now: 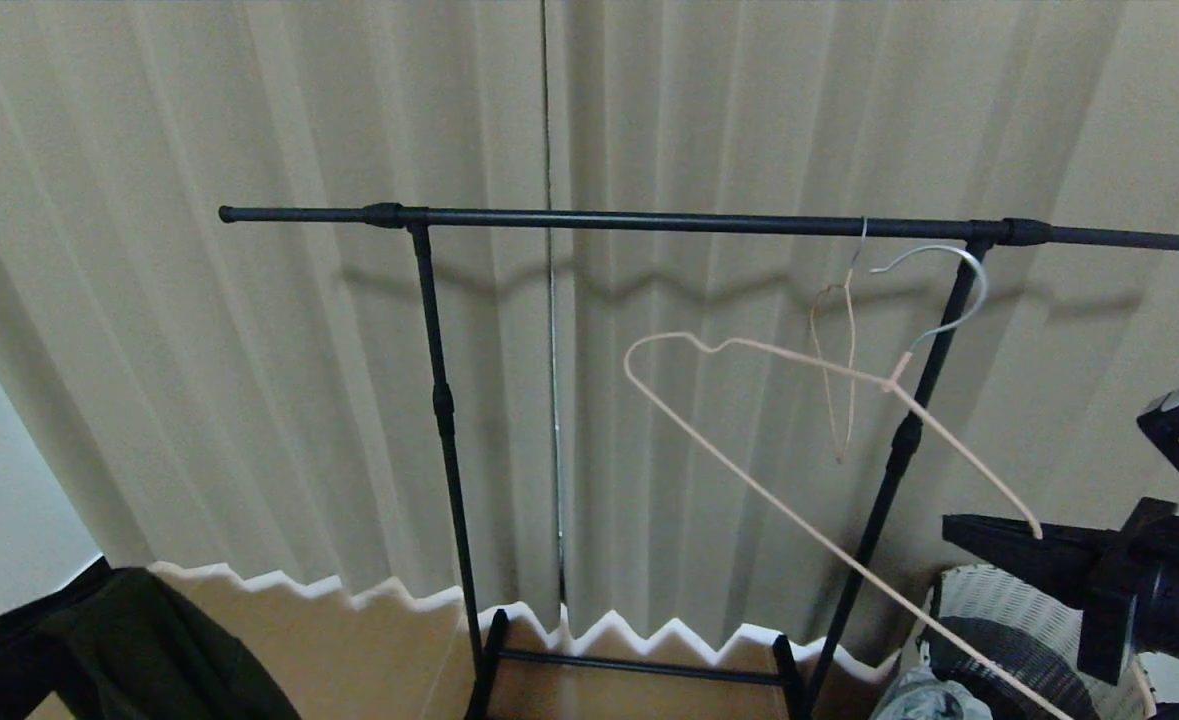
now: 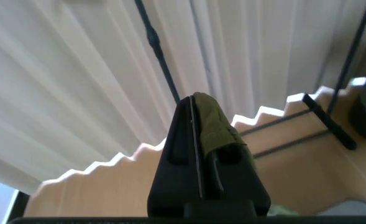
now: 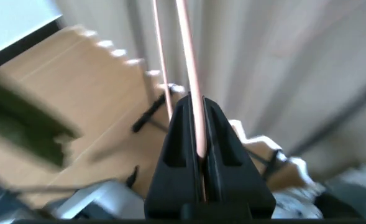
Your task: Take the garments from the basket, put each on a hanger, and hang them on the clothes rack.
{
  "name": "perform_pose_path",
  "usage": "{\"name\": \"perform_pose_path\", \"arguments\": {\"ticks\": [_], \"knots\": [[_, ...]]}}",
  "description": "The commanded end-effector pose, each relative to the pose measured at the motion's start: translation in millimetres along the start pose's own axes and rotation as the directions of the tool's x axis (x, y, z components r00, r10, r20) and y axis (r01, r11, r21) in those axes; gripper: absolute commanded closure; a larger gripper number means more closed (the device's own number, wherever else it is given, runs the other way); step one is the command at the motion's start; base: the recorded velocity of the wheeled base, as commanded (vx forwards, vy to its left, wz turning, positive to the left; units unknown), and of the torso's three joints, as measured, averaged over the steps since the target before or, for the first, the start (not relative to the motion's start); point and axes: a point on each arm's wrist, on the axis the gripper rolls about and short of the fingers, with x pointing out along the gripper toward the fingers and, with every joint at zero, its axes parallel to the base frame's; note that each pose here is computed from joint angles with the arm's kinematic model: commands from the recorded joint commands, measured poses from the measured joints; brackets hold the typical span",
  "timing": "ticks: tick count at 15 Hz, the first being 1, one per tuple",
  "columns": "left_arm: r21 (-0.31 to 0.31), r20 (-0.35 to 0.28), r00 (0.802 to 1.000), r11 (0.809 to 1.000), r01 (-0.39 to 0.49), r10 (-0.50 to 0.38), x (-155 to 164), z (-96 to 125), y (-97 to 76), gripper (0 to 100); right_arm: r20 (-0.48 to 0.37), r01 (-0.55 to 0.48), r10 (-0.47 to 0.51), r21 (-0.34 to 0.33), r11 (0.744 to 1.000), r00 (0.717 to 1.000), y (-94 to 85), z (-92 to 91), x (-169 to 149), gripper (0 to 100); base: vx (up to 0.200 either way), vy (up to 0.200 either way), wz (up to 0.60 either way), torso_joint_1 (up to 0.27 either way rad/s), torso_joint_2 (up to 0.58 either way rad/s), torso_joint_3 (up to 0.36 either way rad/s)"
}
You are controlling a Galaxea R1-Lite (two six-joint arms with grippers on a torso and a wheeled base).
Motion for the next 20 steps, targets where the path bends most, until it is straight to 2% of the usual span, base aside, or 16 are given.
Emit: {"name": "perform_pose_path", "arguments": {"ticks": [1, 3, 5, 7, 8, 10, 13, 17, 20], "knots": [[0.009, -0.052, 0.999, 1.0, 0.009, -0.008, 45.9, 38.0, 8.2, 100, -0.033, -0.081, 0.08, -0.03, 0.996, 0.996, 12.7, -1.6, 8.4, 100, 0.0, 0.0, 0.0, 0.0, 0.0, 0.0], [0.014, -0.075, 0.997, 0.999, 0.03, -0.029, 76.8, 56.6, 5.1, 100, -0.058, -0.162, 0.159, -0.041, 0.986, 0.985, 27.3, -4.6, 11.5, 100, 0.0, 0.0, 0.0, 0.0, 0.0, 0.0], [0.018, -0.123, 0.992, 1.0, 0.014, -0.012, 101.5, 63.0, -3.7, 100, -0.047, -0.215, 0.213, -0.027, 0.976, 0.976, 37.2, -2.0, 13.7, 100, 0.0, 0.0, 0.0, 0.0, 0.0, 0.0], [-0.031, -0.163, 0.984, 0.997, -0.071, 0.065, 133.1, 76.4, -20.0, 100, -0.055, -0.275, 0.274, -0.022, 0.961, 0.96, 48.9, -2.7, 15.5, 100, 0.0, 0.0, 0.0, 0.0, 0.0, 0.0], [-0.035, -0.169, 0.982, 0.996, -0.087, 0.08, 136.9, 77.7, -21.6, 100, -0.057, -0.281, 0.279, -0.021, 0.96, 0.959, 49.9, -2.9, 15.4, 100, 0.0, 0.0, 0.0, 0.0, 0.0, 0.0], [-0.049, -0.212, 0.96, 0.979, -0.197, 0.183, 164.5, 81.5, -29.9, 100, -0.069, -0.337, 0.335, -0.025, 0.941, 0.94, 60.7, -4.4, 13.4, 100, 0.0, 0.0, 0.0, 0.0, 0.0, 0.0], [-0.067, -0.204, 0.96, 0.975, -0.209, 0.192, 170.4, 86.3, -31.3, 100, -0.092, -0.359, 0.356, -0.024, 0.933, 0.93, 67.3, -3.8, 20.6, 100, 0.0, 0.0, 0.0, 0.0, 0.0, 0.0], [-0.081, -0.178, 0.969, 0.979, -0.188, 0.172, 169.4, 89.9, -38.1, 100, -0.116, -0.361, 0.36, 0.012, 0.933, 0.926, 73.9, 2.0, 36.2, 100, 0.0, 0.0, 0.0, 0.0, 0.0, 0.0], [-0.082, -0.178, 0.969, 0.979, -0.187, 0.17, 169.2, 90.0, -38.9, 100, -0.097, -0.355, 0.357, 0.038, 0.934, 0.929, 77.8, 6.7, 51.0, 100, 0.0, 0.0, 0.0, 0.0, 0.0, 0.0]]}}
